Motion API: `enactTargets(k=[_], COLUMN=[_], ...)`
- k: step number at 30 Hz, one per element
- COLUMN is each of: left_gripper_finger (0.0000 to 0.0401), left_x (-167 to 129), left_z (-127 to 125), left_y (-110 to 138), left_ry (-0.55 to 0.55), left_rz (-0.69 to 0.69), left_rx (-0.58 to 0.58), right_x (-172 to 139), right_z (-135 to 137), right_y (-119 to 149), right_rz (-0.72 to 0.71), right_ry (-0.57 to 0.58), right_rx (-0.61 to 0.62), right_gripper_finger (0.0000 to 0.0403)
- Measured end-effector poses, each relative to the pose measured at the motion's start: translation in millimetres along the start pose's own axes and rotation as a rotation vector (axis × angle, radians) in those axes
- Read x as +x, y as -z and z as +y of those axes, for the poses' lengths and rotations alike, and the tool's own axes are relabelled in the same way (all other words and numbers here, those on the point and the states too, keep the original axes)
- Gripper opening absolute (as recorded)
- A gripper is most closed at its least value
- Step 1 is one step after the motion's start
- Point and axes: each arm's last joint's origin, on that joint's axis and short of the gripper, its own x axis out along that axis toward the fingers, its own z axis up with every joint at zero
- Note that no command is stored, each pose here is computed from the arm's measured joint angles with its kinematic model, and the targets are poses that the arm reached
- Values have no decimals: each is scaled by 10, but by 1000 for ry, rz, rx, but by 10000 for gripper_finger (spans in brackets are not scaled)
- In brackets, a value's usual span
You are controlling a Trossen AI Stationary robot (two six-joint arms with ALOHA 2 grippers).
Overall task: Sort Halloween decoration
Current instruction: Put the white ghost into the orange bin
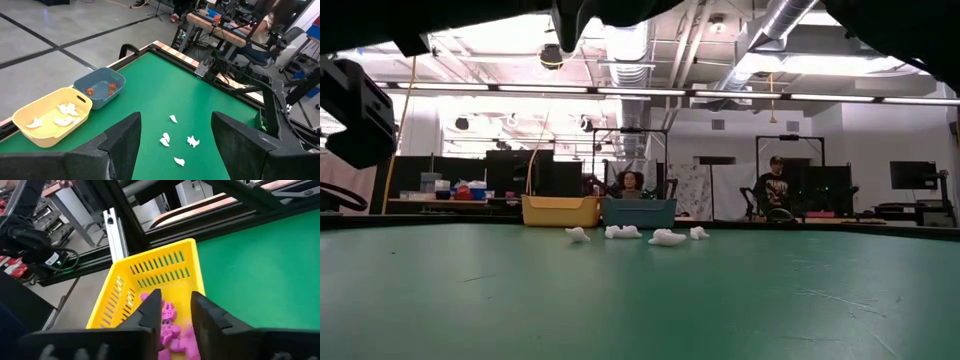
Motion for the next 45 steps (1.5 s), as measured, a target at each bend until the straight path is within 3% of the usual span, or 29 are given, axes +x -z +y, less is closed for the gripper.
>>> enactTargets(k=[6, 11, 15, 18, 25, 32, 36, 41, 45], left_gripper_finger=[231, 231, 231, 231, 231, 231, 231, 231, 231], left_x=[1, 1, 1, 1, 0, 0, 0, 0, 0], left_z=[1, 1, 0, -2, -2, -2, -2, -2, -2], left_y=[2, 2, -1, -5, -6, -6, -5, -5, -5], left_ry=[-2, -4, -2, -1, 0, 0, 0, 1, 0], left_rz=[1, 1, -2, -5, -6, -5, -5, -5, -5], left_rx=[1, 1, 0, -2, -2, 0, 0, -28, -38], right_x=[-1, -4, -84, -242, -1067, -2196, -2753, -3183, -3357], right_z=[9, 4, -75, -169, -262, -225, -183, -177, -126], right_y=[0, -114, -382, -756, -1672, -2269, -2361, -2334, -2275], right_rz=[-3, -56, 6, 60, 255, 402, 498, 608, 616], right_ry=[-3, -37, -89, -94, 59, 340, 518, 710, 702], right_rx=[2, 97, 119, 72, -127, -225, -241, -236, -283], right_gripper_finger=[144, 150, 137, 126, 116, 115, 115, 115, 115])
